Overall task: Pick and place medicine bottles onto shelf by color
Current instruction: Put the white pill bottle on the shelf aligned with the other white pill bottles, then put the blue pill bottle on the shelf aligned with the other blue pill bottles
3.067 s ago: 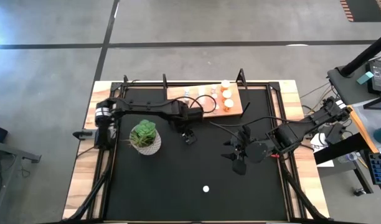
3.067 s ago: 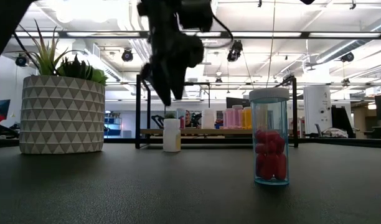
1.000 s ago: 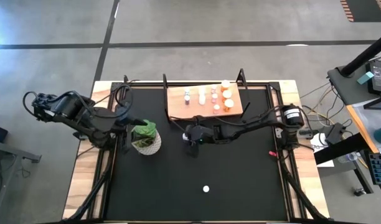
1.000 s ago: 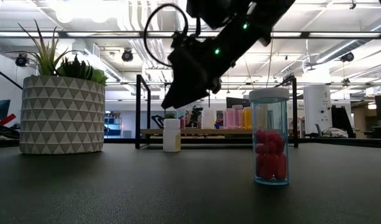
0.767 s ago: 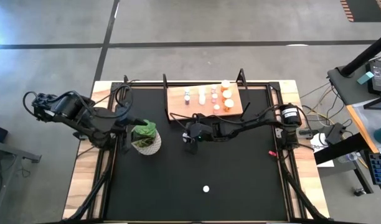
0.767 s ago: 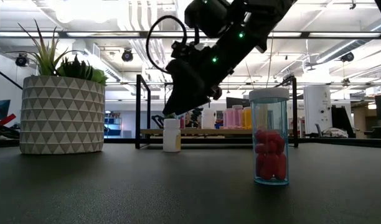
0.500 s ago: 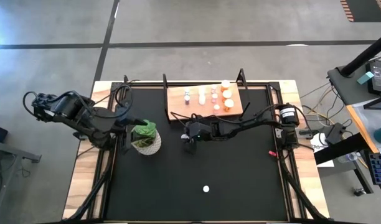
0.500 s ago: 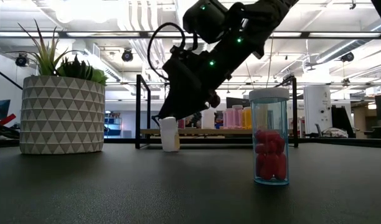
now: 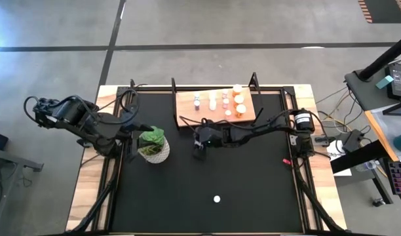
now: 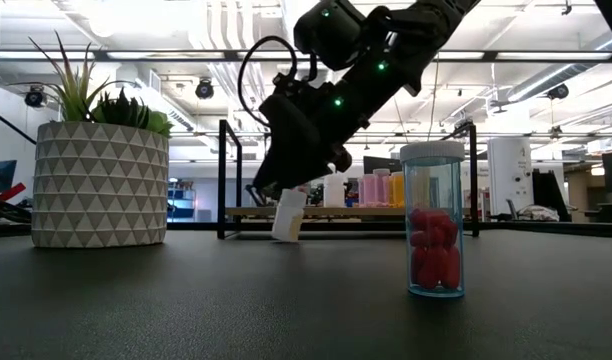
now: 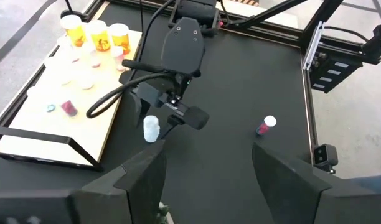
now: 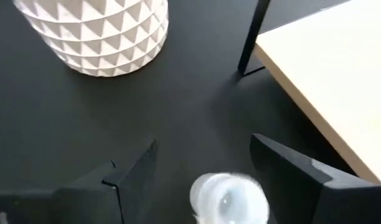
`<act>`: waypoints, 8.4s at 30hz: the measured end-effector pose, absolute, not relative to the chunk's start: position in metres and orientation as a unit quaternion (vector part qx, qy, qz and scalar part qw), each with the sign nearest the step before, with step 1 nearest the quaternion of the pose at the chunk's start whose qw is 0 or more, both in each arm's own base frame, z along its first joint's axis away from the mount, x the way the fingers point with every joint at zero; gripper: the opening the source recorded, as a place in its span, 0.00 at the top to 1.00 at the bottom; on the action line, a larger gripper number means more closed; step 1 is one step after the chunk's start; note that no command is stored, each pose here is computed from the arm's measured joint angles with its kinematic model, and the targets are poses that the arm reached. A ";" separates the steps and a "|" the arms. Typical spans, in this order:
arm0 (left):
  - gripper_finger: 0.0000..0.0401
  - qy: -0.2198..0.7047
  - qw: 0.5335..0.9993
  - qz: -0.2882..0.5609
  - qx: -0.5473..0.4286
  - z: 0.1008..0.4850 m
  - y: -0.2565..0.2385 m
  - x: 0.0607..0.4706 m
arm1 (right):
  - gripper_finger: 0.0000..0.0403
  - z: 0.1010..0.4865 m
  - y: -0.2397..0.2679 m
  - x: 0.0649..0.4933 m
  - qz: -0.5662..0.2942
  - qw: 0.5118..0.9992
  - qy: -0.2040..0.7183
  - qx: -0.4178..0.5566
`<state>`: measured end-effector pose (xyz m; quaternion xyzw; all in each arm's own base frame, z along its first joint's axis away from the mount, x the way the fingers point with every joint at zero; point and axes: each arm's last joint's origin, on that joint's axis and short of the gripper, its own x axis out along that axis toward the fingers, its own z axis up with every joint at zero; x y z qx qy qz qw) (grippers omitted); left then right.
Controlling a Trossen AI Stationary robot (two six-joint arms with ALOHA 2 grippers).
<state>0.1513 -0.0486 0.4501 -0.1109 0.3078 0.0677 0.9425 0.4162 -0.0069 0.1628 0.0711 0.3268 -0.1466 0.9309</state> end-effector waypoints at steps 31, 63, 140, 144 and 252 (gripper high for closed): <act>0.45 0.299 0.944 0.089 -0.105 0.450 -0.047 0.152 | 0.49 0.156 -0.018 0.408 -0.159 0.905 0.373 0.129; 0.45 0.292 0.946 0.102 -0.102 0.451 -0.047 0.152 | 0.66 0.224 -0.069 0.357 -0.411 0.820 0.305 0.256; 0.45 0.284 0.946 0.123 -0.094 0.451 -0.045 0.152 | 0.43 0.216 -0.081 0.375 -0.407 0.832 0.338 0.166; 0.45 0.284 0.946 0.123 -0.094 0.451 -0.045 0.152 | 0.40 0.230 -0.082 0.378 -0.404 0.832 0.347 0.156; 0.45 0.130 0.954 -0.009 -0.272 0.458 -0.123 0.242 | 0.44 0.147 0.188 0.308 0.117 0.944 0.305 -0.040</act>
